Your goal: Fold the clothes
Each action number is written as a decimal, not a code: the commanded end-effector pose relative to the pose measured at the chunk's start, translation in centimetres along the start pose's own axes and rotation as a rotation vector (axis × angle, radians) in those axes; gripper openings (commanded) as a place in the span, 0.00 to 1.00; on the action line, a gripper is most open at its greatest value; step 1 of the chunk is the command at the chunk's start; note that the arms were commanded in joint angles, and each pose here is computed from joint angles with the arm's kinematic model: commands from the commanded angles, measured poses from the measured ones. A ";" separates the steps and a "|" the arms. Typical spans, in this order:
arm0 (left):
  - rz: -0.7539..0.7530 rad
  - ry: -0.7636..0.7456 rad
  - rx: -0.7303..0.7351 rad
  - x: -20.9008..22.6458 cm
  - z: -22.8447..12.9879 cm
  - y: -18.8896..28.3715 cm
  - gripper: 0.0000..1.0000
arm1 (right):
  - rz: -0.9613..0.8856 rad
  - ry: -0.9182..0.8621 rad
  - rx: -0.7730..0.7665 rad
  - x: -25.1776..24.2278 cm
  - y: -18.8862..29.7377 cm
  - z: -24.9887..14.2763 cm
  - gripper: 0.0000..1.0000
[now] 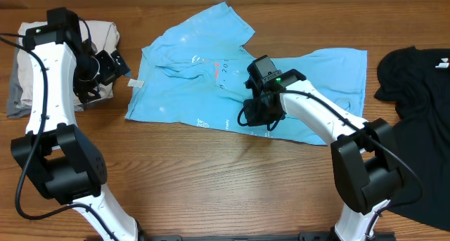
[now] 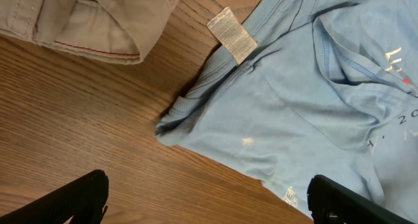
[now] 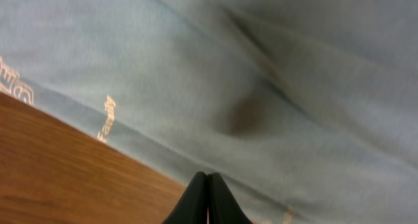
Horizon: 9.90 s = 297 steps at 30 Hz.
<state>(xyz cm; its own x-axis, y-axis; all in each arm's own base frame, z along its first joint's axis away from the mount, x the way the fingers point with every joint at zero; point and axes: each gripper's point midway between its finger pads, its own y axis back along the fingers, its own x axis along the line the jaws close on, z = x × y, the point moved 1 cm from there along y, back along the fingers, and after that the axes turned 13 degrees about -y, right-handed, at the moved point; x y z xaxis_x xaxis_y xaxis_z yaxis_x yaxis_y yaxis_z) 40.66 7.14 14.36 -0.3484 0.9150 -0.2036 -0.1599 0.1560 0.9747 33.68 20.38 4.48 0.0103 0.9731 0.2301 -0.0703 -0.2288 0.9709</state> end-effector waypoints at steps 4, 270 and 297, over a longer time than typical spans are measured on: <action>-0.015 -0.025 -0.047 -0.8 0.3 1.6 1.00 | -0.050 -0.008 -0.010 -1.1 -1.7 0.1 0.04; -0.015 -0.025 -0.047 -0.8 0.3 1.6 1.00 | -0.295 -0.783 0.211 -21.2 5.4 2.6 0.04; -0.015 -0.025 -0.047 -0.8 0.3 1.6 1.00 | -0.182 -0.990 0.365 -25.3 4.6 -3.3 0.04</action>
<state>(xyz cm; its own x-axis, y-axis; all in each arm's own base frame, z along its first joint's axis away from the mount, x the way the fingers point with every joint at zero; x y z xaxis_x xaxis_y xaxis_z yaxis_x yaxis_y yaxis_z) 40.66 7.14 14.36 -0.3484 0.9150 -0.2036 -0.1599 0.1560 0.9747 30.49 -5.27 2.63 0.7982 0.5861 -0.1390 0.3308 -0.2337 0.9143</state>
